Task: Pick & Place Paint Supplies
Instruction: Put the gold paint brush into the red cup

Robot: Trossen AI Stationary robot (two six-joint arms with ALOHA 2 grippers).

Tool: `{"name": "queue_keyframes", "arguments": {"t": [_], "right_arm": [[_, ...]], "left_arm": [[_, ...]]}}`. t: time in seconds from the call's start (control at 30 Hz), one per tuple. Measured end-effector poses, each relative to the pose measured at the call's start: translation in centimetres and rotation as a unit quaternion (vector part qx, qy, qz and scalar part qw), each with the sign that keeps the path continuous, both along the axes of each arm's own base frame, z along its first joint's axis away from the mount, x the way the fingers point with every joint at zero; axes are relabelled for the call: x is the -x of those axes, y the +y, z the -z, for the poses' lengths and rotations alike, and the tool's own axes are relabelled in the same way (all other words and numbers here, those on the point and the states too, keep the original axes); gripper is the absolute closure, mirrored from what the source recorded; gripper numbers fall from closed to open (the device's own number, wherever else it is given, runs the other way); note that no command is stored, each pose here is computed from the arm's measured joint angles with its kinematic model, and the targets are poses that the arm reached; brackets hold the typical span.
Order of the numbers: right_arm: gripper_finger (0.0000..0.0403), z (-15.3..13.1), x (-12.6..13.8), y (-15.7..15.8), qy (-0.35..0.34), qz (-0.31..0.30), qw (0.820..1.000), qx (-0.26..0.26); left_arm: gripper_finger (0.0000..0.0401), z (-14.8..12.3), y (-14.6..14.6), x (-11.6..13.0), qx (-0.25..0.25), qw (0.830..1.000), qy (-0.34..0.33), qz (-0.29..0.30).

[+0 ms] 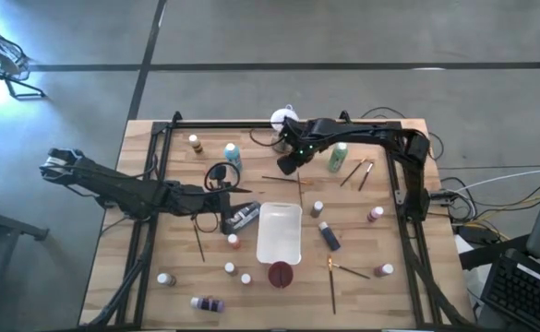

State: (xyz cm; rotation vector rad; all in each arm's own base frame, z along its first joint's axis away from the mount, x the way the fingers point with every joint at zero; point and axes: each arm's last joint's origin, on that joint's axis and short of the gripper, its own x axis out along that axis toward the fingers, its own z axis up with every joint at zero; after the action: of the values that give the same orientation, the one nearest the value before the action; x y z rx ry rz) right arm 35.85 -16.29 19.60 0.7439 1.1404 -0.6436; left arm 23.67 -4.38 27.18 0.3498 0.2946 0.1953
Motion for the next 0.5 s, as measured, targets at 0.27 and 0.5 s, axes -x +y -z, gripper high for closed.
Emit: {"name": "queue_keyframes", "arguments": {"t": [0.27,0.5], "right_arm": [[0.0395,-7.2,2.1,1.5,-0.068,-0.002,0.994,0.090],[0.0395,-13.6,4.8,5.4,-0.142,-0.017,0.975,0.169]], "left_arm": [[0.0249,0.0,0.0,0.0,0.000,1.000,0.000,0.000],[0.0249,0.0,0.0,0.0,0.000,1.000,0.000,0.000]]}}
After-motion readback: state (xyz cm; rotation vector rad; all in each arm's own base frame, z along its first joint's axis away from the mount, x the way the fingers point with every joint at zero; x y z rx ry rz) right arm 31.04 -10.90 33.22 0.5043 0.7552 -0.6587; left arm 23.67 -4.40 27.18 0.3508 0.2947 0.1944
